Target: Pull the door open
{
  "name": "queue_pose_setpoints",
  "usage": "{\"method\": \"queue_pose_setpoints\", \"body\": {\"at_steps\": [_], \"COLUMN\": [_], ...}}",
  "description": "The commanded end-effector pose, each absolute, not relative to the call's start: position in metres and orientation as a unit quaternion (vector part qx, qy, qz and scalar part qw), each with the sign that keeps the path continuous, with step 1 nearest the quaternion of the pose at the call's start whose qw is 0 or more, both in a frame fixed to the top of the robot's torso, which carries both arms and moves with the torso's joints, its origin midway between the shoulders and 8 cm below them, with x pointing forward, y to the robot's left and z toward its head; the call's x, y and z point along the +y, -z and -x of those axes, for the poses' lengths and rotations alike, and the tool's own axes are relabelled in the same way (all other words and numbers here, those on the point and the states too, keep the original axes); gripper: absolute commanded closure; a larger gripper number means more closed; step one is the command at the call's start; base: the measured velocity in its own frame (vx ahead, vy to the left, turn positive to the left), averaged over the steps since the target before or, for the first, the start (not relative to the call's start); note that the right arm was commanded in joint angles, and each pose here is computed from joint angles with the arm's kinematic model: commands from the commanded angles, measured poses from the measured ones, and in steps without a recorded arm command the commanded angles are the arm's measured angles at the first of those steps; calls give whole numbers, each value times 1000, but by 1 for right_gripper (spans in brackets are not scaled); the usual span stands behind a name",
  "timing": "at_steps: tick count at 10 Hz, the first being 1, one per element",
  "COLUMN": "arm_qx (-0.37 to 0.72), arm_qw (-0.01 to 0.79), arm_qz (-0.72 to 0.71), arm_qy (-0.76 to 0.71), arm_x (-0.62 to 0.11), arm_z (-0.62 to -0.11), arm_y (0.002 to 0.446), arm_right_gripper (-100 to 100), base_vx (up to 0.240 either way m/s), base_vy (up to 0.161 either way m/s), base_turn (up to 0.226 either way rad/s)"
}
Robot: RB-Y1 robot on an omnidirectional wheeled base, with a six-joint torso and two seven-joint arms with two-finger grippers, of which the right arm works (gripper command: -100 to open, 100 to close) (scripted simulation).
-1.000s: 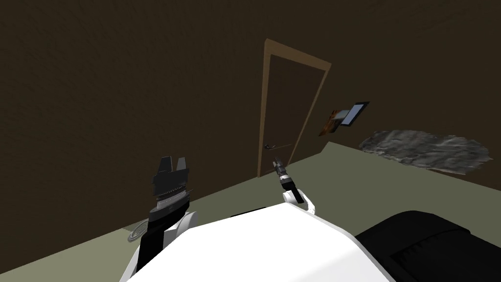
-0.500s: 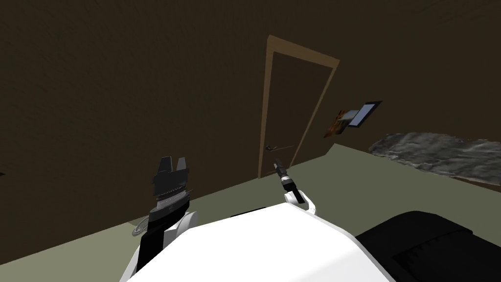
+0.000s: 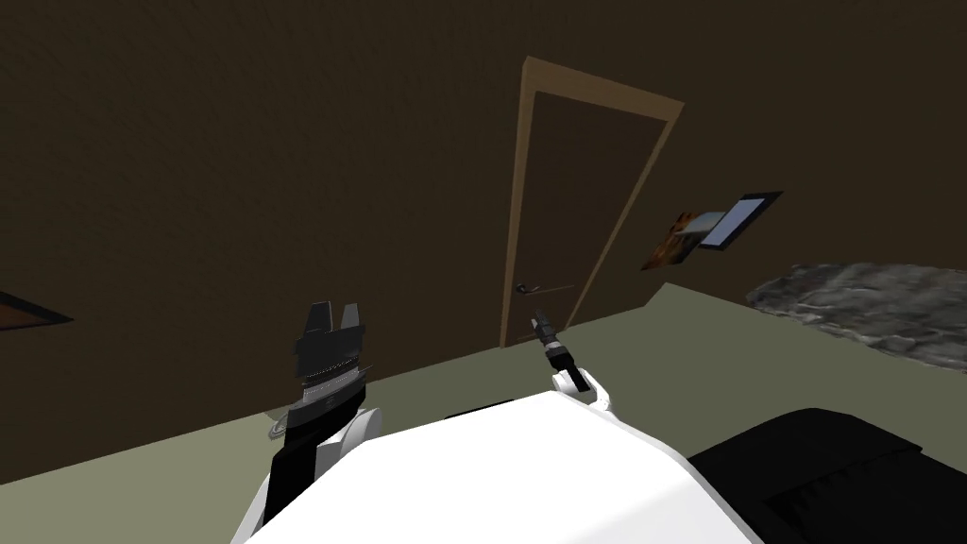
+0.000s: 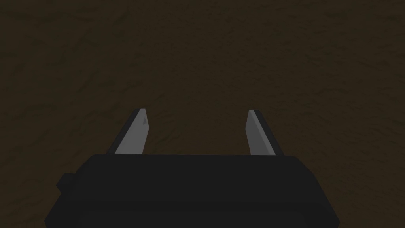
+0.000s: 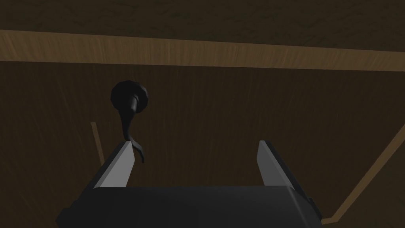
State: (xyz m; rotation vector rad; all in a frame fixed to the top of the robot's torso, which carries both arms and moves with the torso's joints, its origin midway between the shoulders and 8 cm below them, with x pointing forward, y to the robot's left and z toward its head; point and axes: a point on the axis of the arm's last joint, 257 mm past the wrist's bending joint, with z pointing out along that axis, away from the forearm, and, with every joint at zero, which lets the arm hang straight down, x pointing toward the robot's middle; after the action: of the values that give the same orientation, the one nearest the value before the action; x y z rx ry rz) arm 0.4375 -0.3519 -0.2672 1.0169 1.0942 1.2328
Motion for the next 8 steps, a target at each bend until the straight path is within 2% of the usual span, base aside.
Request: {"method": "queue_pose_setpoints", "body": {"at_steps": [1, 8], "arm_qx": [469, 487], "arm_qw": [564, 554], "arm_qz": [-438, -468], "arm_qy": [-520, -486], "arm_x": [-357, -403], "arm_z": [-438, -434], "arm_y": [275, 319], "arm_right_gripper": [-100, -100], "base_vx": [54, 56], "base_vy": [-80, -90], "base_turn": [41, 117]}}
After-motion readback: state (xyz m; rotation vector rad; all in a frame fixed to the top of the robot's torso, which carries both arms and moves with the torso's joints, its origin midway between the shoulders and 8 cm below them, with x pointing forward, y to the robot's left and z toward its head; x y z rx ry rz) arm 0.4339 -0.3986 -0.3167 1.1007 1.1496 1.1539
